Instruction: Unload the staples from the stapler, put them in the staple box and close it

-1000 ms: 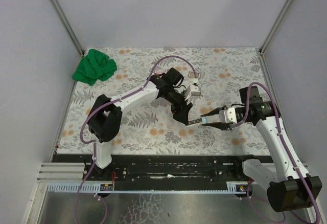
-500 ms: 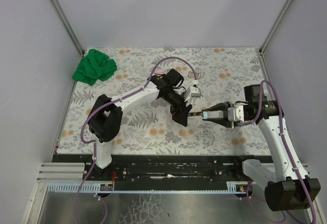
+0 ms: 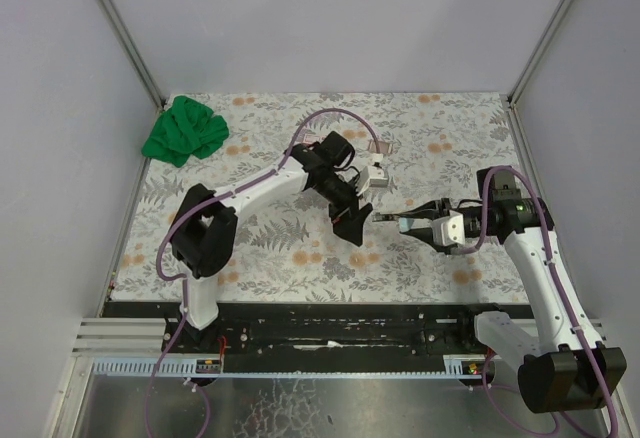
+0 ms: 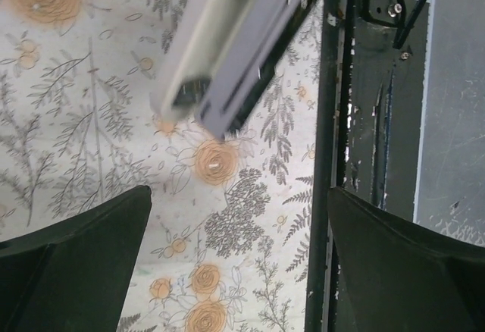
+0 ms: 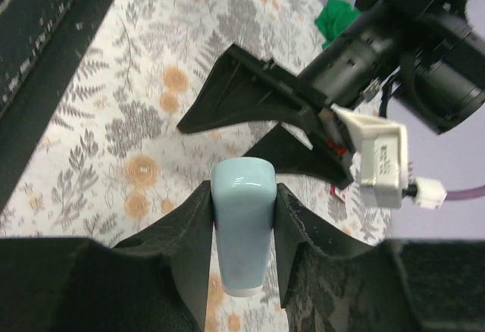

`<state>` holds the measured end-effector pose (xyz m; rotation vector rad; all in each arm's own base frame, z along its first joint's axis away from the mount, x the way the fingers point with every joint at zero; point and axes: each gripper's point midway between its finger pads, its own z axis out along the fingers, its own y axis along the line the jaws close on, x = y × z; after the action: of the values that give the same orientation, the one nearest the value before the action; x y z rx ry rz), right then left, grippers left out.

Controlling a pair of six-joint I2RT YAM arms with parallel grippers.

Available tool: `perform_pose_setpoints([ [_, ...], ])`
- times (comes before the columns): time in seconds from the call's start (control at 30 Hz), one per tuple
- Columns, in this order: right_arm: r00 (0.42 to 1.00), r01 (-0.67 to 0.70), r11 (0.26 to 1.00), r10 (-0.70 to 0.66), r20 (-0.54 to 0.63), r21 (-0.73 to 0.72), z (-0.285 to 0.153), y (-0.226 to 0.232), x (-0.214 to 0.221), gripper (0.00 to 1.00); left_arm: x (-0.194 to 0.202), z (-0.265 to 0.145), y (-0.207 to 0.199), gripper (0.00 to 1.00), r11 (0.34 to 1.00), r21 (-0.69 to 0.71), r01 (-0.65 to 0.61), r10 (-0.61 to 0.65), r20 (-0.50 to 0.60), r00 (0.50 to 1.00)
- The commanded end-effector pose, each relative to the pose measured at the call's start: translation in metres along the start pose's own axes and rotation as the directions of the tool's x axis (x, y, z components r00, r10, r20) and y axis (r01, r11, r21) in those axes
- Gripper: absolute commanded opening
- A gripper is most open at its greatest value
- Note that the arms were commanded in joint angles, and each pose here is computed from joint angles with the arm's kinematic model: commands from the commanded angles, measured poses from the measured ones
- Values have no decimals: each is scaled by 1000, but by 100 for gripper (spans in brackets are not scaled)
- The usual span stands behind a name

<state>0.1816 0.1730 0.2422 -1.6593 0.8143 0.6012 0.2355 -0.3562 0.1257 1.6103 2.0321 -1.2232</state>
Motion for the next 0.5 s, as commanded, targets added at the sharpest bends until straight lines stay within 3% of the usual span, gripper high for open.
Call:
perform_pose_setpoints([
  [0.0, 984, 123, 992, -125, -127, -24, -9, -10, 17, 0, -13, -30, 11, 100, 997, -75, -8, 10, 36, 999],
  [0.47, 865, 203, 969, -244, -438, -141, -45, -32, 55, 0, 3, -58, 57, 100, 954, -295, 60, -56, 19, 998],
])
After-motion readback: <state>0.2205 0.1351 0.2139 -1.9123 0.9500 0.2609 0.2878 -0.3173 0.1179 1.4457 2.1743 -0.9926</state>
